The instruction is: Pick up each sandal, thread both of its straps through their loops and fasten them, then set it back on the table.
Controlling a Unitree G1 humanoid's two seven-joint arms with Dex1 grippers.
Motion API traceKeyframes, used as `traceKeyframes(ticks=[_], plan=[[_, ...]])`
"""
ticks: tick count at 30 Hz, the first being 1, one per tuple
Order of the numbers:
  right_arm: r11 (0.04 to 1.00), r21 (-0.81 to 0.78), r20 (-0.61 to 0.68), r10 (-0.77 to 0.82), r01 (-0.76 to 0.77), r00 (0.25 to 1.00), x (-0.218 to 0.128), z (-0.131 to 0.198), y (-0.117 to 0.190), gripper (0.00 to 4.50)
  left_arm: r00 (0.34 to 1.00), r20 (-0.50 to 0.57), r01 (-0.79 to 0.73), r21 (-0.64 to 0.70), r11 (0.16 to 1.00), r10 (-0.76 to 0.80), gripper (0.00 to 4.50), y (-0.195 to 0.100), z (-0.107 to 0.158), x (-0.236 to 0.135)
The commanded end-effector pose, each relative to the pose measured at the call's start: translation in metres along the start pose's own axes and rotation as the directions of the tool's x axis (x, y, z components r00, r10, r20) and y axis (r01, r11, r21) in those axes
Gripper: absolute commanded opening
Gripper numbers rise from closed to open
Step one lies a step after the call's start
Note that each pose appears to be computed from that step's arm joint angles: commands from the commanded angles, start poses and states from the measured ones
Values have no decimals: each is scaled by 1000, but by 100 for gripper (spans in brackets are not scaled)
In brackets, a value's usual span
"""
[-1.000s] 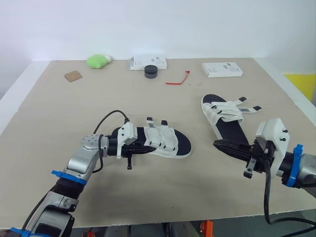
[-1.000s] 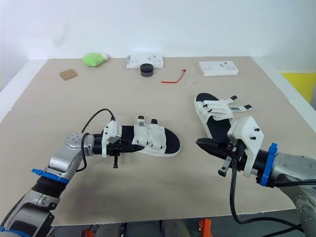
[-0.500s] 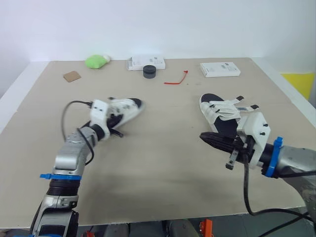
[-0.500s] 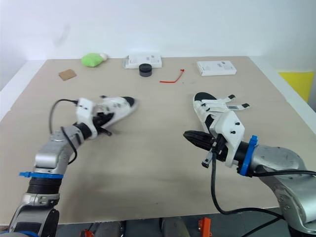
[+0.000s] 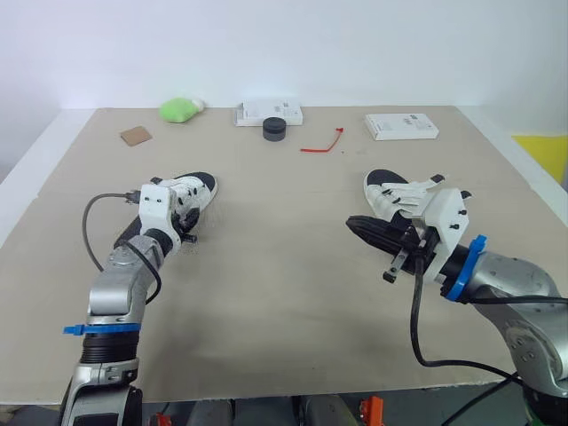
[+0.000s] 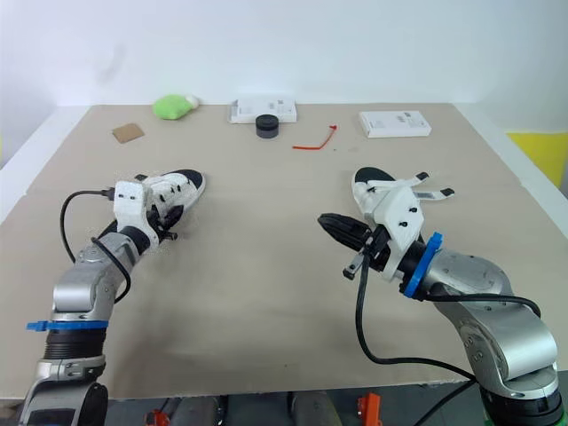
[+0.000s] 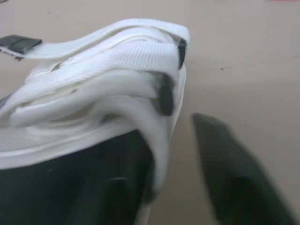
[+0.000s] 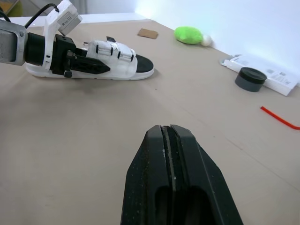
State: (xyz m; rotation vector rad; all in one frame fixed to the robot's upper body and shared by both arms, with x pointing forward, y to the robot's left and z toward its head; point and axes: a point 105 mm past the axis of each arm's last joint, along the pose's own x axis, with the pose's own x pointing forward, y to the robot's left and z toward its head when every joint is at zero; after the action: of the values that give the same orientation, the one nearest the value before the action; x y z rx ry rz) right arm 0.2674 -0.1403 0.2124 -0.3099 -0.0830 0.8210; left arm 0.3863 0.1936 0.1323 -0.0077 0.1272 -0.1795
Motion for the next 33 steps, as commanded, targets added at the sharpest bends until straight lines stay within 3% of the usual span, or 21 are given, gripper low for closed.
traceKeyframes(ticks=[1, 2, 3, 7, 13, 15, 18, 21, 25, 27, 29, 33], plan=[[999, -32, 31, 7, -6, 1000, 0, 8, 1, 0, 997, 76, -17, -3, 1000, 17, 390, -6, 22, 9], [999, -33, 31, 9, -8, 999, 0, 8, 1, 0, 996, 88, -15, -8, 1000, 16, 434, -10, 26, 12], [999, -33, 31, 11, -10, 999, 0, 8, 1, 0, 995, 95, -6, -17, 1000, 8, 444, -14, 30, 15], [999, -31, 40, 22, -21, 999, 1, 9, 2, 0, 991, 127, 48, -14, 999, -46, 444, -30, 46, 16], [999, -26, 48, 32, -30, 998, 2, 10, -2, 0, 985, 47, 163, 59, 985, -166, 444, -28, 41, -8], [999, -26, 49, 44, -43, 998, 2, 10, -1, 0, 978, -19, 209, 73, 975, -208, 444, -26, 34, -20], [998, -29, 48, 55, -54, 997, 3, 10, -3, 0, 922, -221, 352, 130, 927, -319, 444, -21, 7, -53], [997, -32, 54, 66, -64, 996, 3, 12, -5, 0, 892, -321, 392, 205, 897, -317, 444, 1, -4, -79], [996, -28, 52, 88, -86, 995, 1, 13, -6, 0, 838, -252, 527, 142, 838, -485, 444, -8, 17, -104], [993, -13, 53, 115, -114, 992, -1, 15, -5, 0, 753, -173, 654, 95, 750, -635, 444, -24, 34, -126], [987, 19, 60, 160, -161, 985, -6, 17, 0, 0, 698, -191, 708, 41, 705, -690, 444, -29, 33, -143], [979, 124, 22, 160, -162, 987, -29, -1, 0, 0, 758, -148, 639, -31, 769, -635, 444, -12, 32, -152]])
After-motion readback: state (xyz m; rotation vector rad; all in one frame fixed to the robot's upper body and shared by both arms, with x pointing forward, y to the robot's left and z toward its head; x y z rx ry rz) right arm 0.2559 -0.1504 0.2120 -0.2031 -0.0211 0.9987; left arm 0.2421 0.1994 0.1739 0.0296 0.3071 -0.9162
